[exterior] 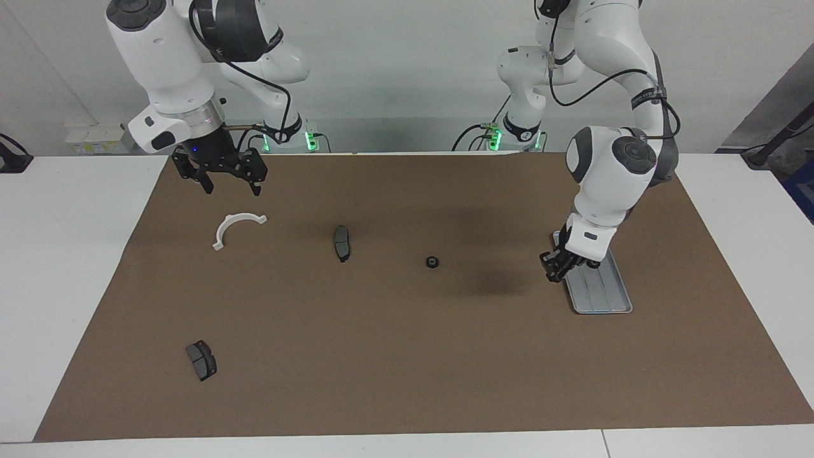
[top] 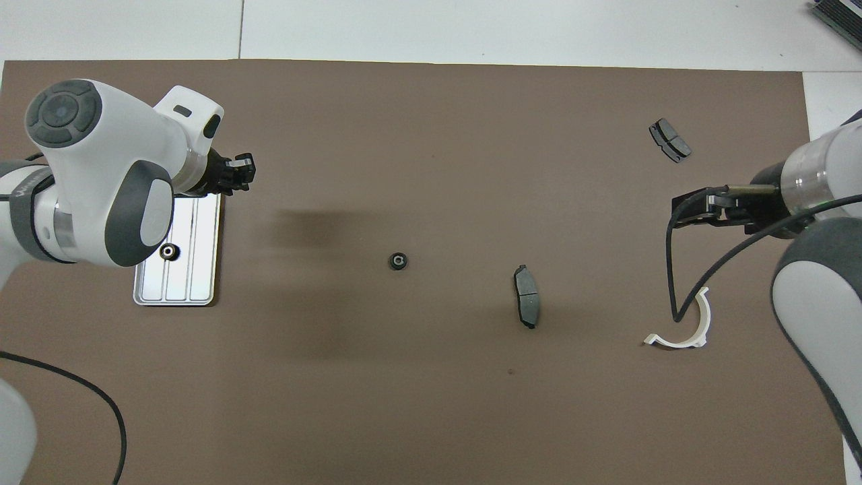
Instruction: Place bearing gear from tray to pile
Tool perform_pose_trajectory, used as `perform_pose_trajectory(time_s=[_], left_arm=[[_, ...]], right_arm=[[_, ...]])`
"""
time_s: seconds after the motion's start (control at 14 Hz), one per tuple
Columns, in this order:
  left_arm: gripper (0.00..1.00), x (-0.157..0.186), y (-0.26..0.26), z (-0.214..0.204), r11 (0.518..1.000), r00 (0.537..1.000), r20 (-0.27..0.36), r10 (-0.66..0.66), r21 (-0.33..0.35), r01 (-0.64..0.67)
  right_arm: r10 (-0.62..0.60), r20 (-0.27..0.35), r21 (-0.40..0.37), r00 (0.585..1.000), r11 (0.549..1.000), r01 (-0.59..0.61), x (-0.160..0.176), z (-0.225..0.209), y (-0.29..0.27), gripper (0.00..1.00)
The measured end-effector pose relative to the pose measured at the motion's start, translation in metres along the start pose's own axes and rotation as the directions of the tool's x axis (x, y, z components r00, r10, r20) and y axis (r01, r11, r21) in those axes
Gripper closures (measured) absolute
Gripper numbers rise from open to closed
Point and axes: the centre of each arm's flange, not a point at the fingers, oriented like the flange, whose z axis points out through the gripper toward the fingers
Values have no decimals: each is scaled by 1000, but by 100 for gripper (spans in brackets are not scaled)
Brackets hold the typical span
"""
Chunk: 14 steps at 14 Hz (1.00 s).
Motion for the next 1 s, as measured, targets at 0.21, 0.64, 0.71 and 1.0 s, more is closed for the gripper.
perform_pose_trajectory(time_s=[0.21, 0.64, 0.71, 1.0], left_arm=[[75, 2, -3, 0, 1000, 1000, -1, -5, 1, 5], [75, 6, -13, -1, 1000, 1000, -3, -16, 3, 16], [75, 6, -13, -1, 1000, 1000, -3, -16, 3, 16], [75, 6, -13, -1, 1000, 1000, -3, -16, 3, 16]], right_arm=[[-3, -5, 2, 1000, 1000, 3, 0, 0, -2, 0], [-5, -54, 31, 999, 999, 7, -42, 70, -154, 0], [-15, -58, 32, 998, 999, 17, -52, 91, -181, 0], [-19, -93, 24, 996, 999, 22, -71, 169, -261, 0]])
